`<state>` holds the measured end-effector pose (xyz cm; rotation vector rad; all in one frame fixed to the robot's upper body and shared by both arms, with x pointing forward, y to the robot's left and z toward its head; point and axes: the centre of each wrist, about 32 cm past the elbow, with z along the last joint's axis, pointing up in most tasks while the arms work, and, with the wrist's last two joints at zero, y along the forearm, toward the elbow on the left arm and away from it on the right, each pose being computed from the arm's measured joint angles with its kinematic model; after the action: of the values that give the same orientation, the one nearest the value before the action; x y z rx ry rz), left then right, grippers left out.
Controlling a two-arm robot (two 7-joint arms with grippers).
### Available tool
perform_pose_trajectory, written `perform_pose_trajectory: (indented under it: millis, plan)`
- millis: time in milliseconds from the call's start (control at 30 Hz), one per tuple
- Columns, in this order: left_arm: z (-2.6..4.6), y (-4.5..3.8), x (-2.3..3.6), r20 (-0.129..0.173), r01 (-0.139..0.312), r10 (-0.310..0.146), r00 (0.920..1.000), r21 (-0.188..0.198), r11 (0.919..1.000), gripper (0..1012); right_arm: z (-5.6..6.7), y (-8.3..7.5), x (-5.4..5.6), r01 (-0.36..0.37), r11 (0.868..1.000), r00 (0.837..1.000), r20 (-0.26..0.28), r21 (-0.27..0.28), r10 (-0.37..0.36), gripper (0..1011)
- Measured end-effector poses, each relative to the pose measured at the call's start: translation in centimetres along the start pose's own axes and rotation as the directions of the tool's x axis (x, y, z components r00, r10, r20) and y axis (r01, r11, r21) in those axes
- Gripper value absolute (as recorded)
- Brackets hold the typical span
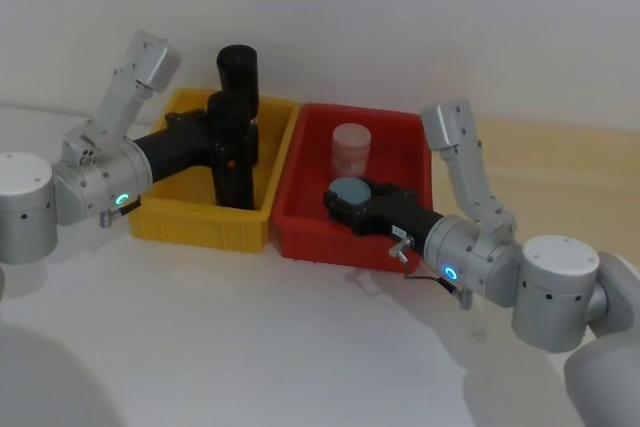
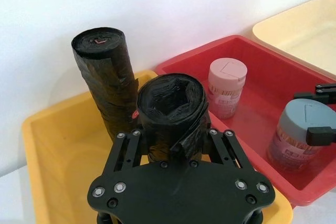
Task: Pick up the garbage bag with the one hand and transfer it to the other hand.
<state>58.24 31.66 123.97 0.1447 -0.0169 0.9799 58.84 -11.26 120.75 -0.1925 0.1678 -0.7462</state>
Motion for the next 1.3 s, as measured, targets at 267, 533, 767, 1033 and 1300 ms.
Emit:
perform_pose_trajectory:
  millis: [267, 533, 767, 1033, 1300]
  plan:
    - [-0.03, 0.03, -0.06, 0.001, -0.002, 0.002, 1.0, 0.0, 1.0, 462, 0.0, 0.0, 0.0, 0.0, 1.0, 1.0, 0.0, 0.0, 0.0, 664]
    - [0.27, 0.53, -0.76, 0.034, -0.039, 0.039, 0.9987, -0.02, 0.9991, 413, 0.2, -0.3, -0.4, -0.016, 1.0, 1.0, 0.01, 0.023, 0.016, 664]
    - [1.63, 1.75, -1.63, 0.065, -0.068, 0.074, 0.9952, -0.079, 0.9945, 387, 1.1, -1.0, -1.1, -0.033, 0.997, 0.999, 0.036, 0.075, 0.03, 665]
    - [4.62, 3.73, -2.67, 0.097, -0.088, 0.107, 0.9896, -0.179, 0.9799, 387, 3.4, -2.5, -2.1, -0.053, 0.983, 0.996, 0.086, 0.175, 0.039, 664]
    - [7.41, 4.84, -3.37, 0.11, -0.061, 0.09, 0.9898, -0.242, 0.9683, 387, 5.6, -4.6, -2.7, -0.031, 0.965, 0.992, 0.124, 0.26, -0.001, 665]
